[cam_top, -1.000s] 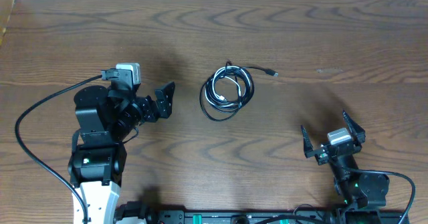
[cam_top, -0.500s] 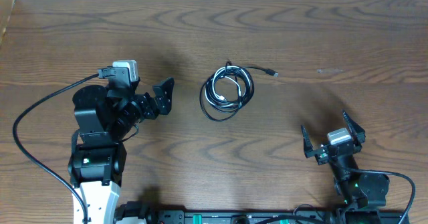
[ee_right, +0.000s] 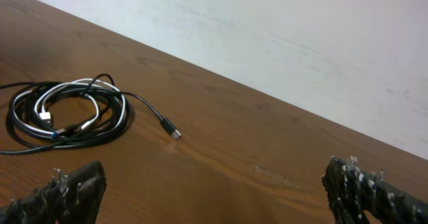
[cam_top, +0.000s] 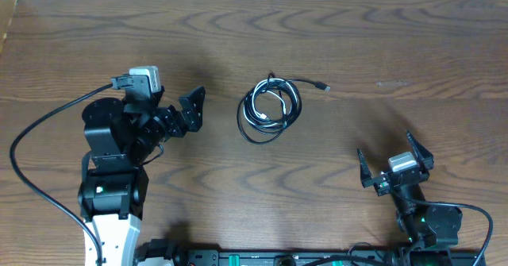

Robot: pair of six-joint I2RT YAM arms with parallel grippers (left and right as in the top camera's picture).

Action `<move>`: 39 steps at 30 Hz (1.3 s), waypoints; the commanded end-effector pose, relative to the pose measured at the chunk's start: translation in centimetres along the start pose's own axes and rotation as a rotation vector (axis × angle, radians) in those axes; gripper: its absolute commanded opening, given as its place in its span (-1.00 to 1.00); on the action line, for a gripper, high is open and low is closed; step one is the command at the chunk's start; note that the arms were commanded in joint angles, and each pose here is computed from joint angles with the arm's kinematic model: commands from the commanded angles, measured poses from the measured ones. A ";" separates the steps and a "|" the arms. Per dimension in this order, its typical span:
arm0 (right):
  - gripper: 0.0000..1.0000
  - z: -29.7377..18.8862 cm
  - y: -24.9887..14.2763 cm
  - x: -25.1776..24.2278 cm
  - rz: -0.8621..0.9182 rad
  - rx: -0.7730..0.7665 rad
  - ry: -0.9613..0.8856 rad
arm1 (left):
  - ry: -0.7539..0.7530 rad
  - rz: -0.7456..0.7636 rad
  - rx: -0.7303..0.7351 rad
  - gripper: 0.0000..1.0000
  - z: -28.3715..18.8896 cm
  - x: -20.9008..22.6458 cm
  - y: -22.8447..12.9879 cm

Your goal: Untangle cables

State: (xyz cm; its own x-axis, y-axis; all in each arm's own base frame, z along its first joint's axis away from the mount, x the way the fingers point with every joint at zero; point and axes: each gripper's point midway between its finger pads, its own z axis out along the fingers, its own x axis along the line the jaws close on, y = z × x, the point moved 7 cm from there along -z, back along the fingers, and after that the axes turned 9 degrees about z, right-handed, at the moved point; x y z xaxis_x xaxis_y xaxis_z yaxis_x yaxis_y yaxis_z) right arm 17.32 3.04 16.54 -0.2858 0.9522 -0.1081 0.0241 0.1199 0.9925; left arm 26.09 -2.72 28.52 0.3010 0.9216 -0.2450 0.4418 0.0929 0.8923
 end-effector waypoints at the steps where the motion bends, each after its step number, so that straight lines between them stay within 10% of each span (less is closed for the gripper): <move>1: 0.99 0.0 -0.1 0.1 -0.002 0.005 0.006 | -0.010 -0.015 -0.006 1.00 0.2 0.0 0.8; 39: 0.98 0.0 -0.1 0.1 -0.002 0.005 0.006 | 0.001 -0.026 0.017 0.83 0.7 0.3 2.0</move>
State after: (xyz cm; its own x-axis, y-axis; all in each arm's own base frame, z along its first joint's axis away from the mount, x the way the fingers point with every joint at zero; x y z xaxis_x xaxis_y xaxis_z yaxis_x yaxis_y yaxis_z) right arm 17.32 3.04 16.54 -0.2858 0.9522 -0.1081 0.0241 0.1199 0.9925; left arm 27.39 -2.63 29.36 0.2893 0.9203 -0.2632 0.4686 0.1035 0.8773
